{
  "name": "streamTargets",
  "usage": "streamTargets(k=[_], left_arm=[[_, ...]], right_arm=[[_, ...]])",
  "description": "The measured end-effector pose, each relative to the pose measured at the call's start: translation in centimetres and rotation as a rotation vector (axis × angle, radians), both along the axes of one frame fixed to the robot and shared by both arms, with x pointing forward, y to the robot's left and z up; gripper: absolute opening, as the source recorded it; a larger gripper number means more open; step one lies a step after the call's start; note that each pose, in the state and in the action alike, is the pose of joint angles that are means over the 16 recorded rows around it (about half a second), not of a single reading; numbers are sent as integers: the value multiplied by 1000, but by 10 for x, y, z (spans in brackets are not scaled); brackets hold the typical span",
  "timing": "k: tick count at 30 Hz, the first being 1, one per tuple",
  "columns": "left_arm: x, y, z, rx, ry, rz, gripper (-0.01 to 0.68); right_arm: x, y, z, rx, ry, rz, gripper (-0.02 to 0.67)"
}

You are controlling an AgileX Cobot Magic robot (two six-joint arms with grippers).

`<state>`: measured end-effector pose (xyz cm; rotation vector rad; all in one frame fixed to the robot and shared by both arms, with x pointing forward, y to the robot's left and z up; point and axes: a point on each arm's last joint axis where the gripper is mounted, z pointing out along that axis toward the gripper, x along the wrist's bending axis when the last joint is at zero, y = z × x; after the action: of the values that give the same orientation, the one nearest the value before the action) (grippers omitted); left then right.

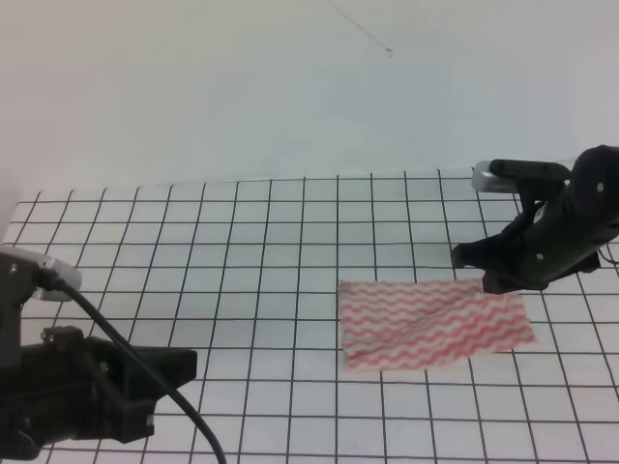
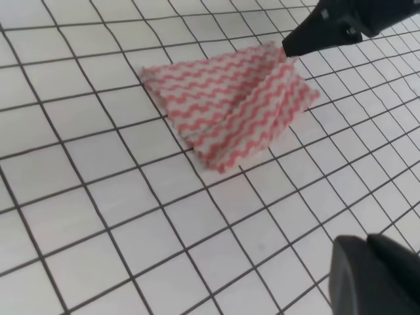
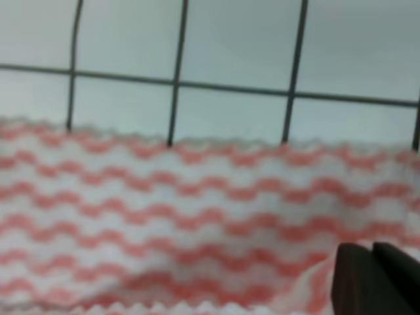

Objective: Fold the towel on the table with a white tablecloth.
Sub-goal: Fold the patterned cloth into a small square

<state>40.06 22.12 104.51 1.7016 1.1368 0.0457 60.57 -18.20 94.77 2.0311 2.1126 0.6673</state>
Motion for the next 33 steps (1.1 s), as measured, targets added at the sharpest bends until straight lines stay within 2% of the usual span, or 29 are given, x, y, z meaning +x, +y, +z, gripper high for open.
streamTargets(k=[5, 13, 21, 27, 33], left_arm=[[0, 0, 0, 3, 2, -4, 1], [1, 1, -1, 16, -3, 11, 1], [11, 4, 3, 47, -22, 46, 1], [34, 1, 11, 88, -21, 24, 2], [74, -6, 18, 147, 2, -63, 4]], right_arm=[[10, -5, -2, -22, 6, 12, 37], [16, -12, 3, -76, 13, 105, 191], [17, -12, 31, -168, -78, 353, 326], [15, -9, 51, -216, -123, 557, 335], [10, -6, 58, -223, -120, 719, 335]])
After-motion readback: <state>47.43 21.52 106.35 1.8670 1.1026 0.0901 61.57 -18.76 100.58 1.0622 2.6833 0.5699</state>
